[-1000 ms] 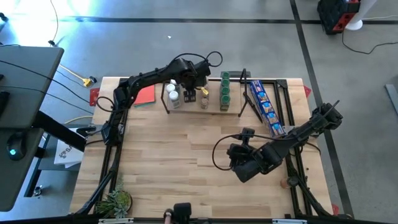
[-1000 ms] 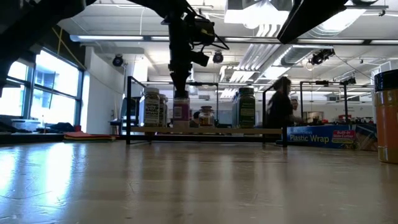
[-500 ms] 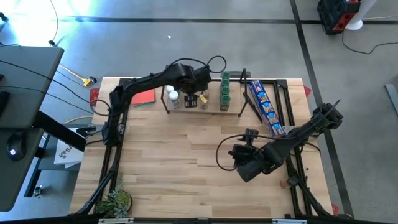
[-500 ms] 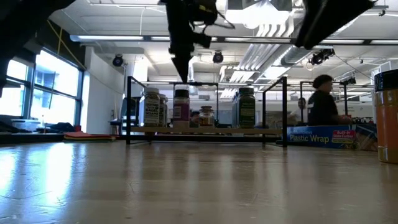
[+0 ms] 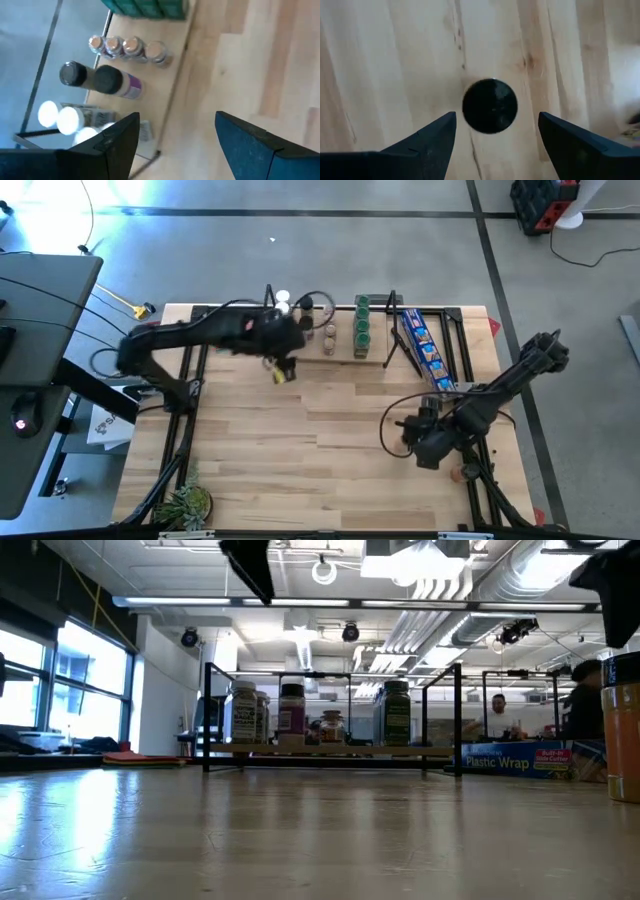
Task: Shelf spices
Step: Put the black seasoning bottle on the shelf aligned with the other black seasoning bottle
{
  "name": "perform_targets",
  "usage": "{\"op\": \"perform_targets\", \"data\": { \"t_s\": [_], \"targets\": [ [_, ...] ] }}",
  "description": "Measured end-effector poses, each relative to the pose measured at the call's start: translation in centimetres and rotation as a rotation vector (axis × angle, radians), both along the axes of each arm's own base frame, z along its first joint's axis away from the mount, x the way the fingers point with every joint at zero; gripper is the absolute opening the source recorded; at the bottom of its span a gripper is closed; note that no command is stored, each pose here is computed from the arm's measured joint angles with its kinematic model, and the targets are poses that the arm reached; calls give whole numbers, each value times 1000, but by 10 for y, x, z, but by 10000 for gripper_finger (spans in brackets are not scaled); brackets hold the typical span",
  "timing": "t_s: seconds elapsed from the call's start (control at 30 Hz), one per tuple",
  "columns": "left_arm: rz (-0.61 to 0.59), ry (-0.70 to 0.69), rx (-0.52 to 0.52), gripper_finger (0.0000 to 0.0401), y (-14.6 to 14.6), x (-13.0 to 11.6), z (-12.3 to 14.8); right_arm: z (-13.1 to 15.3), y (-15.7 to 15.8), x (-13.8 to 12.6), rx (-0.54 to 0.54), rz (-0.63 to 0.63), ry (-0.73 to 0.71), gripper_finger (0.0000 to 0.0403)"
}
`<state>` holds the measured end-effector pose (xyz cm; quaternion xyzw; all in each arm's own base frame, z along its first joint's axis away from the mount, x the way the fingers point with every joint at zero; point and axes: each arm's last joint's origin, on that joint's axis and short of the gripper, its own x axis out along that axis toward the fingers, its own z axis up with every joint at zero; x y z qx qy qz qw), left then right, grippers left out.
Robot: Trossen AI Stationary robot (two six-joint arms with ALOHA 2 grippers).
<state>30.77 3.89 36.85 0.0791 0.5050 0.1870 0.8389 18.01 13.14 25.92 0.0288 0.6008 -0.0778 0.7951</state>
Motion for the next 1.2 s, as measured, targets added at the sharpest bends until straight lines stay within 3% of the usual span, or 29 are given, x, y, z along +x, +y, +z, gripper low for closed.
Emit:
{"op": "perform_targets", "data": {
  "t_s": [0.17,0.43,0.6,0.7,0.8,0.97,1.2],
  "targets": [
    [37,-91,-34,255,-25,-32,-6,-21,-4,5,81,-19,-60,277],
    [117,-136,-37,255,-47,-63,-17,-48,-8,17,40,-51,45,272],
    [122,-141,-26,255,-59,-69,-23,-55,-5,27,79,-53,112,201],
    [106,-123,-12,255,-68,-75,-24,-38,-4,42,99,-51,59,197],
    [136,-103,38,255,-74,-82,-26,3,-13,69,97,-54,-110,197],
    [187,-92,104,255,-85,-93,-27,61,-58,125,6,-54,-291,197],
    [175,-107,81,255,-105,-104,-29,71,-129,214,-154,16,-261,197]
  ]
}}
